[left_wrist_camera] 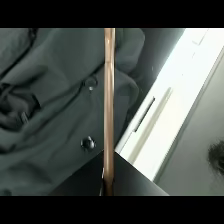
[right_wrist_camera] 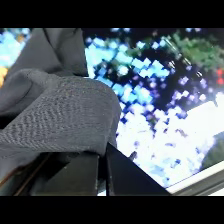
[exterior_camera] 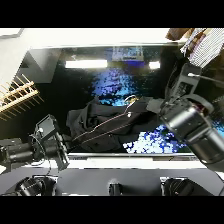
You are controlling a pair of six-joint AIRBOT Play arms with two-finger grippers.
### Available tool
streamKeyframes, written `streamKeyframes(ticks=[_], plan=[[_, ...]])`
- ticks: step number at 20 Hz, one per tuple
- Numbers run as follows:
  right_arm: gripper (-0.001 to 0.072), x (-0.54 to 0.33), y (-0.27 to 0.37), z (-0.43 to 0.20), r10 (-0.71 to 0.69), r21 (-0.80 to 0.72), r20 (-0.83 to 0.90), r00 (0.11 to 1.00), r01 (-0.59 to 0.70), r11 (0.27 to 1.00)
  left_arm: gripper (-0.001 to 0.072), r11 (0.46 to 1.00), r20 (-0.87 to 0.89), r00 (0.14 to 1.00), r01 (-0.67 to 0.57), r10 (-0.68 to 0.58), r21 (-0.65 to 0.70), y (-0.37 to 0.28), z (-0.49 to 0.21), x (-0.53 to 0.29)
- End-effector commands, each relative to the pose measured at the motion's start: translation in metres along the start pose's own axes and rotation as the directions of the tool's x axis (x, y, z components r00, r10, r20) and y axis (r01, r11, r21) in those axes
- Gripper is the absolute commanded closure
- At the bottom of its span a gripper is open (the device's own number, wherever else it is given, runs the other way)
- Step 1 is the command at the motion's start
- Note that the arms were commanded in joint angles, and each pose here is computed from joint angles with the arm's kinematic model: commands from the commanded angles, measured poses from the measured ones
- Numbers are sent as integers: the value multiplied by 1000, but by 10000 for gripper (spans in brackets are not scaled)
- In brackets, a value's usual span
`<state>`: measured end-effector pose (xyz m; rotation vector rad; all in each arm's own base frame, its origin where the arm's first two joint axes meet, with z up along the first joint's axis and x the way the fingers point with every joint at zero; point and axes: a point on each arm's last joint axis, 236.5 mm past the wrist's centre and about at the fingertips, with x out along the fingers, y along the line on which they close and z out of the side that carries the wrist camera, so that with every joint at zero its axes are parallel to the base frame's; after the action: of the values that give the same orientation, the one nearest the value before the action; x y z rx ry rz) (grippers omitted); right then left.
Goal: Fold the clothes and pants, and hang the long-sleeved shirts on hangers.
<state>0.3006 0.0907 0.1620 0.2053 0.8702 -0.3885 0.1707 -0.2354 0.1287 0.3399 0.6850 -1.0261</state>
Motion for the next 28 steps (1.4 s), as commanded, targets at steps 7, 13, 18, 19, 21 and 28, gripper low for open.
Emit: streamKeyframes(ticks=[7, 13, 18, 19, 21, 28], plan=[[678, -47, 27, 12, 207, -1, -37, 978, -207, 978, 689, 997, 90, 993, 70, -73, 34, -4, 31, 35], [678, -55, 37, -4, 261, -25, -112, 959, -265, 964, 689, 1000, 139, 990, 18, -19, 6, 15, 45, 52], [678, -75, 29, 11, 278, -22, -87, 957, -281, 959, 689, 1000, 173, 985, -7, 9, -12, 24, 54, 59], [678, -79, 27, 16, 282, -17, -75, 956, -284, 959, 689, 1000, 183, 983, -6, 9, -18, 24, 57, 59], [678, -80, 19, 25, 256, -31, -41, 966, -257, 966, 689, 999, 197, 980, 11, -3, -38, 21, 60, 58], [678, -80, 43, 35, 325, -61, 2, 946, -325, 944, 689, 998, 217, 974, 60, -60, 6, -7, 68, 69]])
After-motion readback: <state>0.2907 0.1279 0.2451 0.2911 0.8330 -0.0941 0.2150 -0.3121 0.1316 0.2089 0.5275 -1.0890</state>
